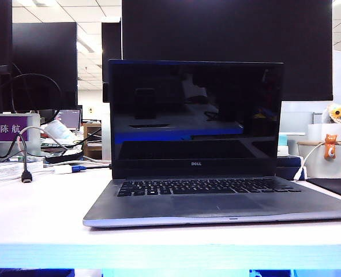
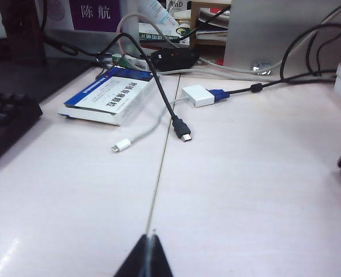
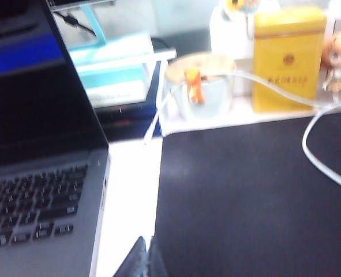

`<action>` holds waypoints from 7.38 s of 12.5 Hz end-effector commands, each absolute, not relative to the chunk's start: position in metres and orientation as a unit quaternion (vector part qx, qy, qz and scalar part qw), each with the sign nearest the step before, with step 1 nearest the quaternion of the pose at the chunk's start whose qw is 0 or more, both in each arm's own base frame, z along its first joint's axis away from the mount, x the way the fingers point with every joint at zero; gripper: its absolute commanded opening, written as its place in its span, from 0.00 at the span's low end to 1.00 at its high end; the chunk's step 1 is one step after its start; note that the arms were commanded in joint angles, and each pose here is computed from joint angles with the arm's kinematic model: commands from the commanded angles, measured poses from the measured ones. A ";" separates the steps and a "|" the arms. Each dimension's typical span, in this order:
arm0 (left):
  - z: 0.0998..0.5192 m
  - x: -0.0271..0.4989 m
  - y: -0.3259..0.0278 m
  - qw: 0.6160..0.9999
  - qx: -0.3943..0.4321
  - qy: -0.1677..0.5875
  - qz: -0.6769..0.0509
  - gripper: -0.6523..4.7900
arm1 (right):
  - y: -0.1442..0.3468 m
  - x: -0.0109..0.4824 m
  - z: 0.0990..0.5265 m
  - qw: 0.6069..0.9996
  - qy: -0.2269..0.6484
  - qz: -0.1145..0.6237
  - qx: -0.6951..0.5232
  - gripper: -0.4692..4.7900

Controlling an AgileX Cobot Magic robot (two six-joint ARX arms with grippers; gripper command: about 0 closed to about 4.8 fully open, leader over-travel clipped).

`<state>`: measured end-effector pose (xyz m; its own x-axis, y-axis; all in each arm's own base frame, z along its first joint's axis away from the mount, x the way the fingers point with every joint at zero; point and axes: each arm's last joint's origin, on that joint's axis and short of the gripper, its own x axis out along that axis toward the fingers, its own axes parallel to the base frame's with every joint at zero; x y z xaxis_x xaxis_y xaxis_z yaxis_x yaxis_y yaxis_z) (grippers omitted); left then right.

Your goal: Close the lid of the gray laptop.

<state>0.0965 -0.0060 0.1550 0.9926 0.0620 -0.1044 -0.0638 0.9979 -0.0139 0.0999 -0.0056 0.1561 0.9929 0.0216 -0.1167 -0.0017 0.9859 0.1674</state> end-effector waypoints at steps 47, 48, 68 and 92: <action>0.372 0.317 -0.164 0.889 0.149 0.294 -0.316 0.11 | 0.001 0.207 0.359 0.927 0.221 0.279 0.119 0.08; 0.377 0.318 -0.164 0.888 0.149 0.299 -0.317 0.11 | 0.001 0.207 0.359 0.927 0.221 0.280 0.118 0.08; 0.398 0.377 -0.170 0.852 0.187 0.296 -0.391 0.11 | 0.001 0.212 0.354 0.918 0.224 0.305 0.116 0.08; 0.330 0.324 -0.259 0.763 0.194 0.446 -0.426 0.11 | 0.001 0.210 0.348 0.914 0.245 0.305 0.109 0.08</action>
<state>0.3313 -0.2578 0.3209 0.2317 -0.4575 -0.8585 0.8158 0.5721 -0.0847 0.2104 0.0012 0.3469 0.6893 0.6096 -0.3914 -0.4943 0.7908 0.3611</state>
